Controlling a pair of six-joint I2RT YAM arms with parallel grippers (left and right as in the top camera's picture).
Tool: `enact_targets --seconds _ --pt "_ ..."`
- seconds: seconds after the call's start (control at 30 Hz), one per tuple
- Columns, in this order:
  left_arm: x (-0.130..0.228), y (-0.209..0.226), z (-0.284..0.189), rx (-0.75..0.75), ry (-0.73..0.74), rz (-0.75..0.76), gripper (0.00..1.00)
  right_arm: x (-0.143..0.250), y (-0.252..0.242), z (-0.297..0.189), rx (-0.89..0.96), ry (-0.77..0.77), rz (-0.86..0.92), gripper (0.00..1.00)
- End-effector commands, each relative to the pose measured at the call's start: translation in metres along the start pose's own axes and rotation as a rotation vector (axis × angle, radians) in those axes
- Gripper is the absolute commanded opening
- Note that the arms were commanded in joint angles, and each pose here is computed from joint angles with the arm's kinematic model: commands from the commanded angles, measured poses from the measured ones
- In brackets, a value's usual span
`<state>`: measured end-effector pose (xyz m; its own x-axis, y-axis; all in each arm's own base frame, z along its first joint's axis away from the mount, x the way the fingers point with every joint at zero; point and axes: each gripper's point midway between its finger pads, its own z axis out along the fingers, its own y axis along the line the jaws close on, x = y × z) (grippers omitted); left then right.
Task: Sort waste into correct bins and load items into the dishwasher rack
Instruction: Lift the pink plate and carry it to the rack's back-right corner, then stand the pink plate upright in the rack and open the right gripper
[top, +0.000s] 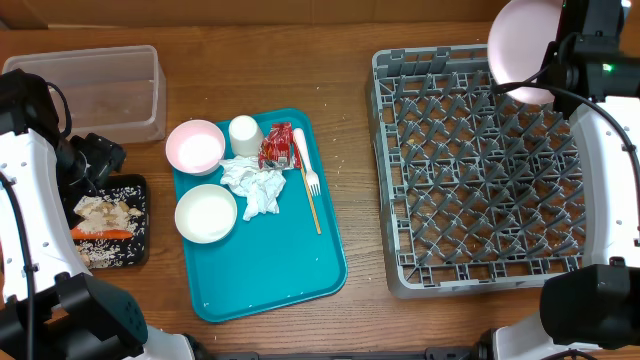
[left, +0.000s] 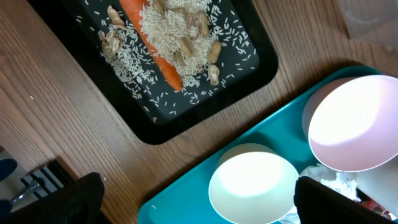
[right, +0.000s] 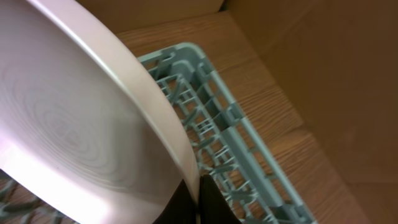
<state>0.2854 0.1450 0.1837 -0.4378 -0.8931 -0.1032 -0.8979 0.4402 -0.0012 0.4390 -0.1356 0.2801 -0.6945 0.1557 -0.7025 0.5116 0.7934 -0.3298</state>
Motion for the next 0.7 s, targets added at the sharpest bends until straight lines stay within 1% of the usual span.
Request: enact_targets --seconds 0.0,0.3,0.37,0.67 --pt "-0.003 0.001 -0.011 0.015 -0.036 0.003 1.00 -0.003 -0.014 0.003 0.105 -0.010 -0.054 0.04" --pt "-0.003 0.001 -0.011 0.015 -0.036 0.003 1.00 0.032 0.013 0.034 0.126 0.047 -0.103 0.04" --pt "-0.003 0.001 -0.011 0.015 -0.036 0.003 1.00 0.041 0.026 0.038 0.119 0.048 -0.125 0.04" --pt "-0.003 0.001 -0.011 0.015 -0.036 0.003 1.00 0.043 0.045 0.027 0.168 0.002 -0.178 0.04"
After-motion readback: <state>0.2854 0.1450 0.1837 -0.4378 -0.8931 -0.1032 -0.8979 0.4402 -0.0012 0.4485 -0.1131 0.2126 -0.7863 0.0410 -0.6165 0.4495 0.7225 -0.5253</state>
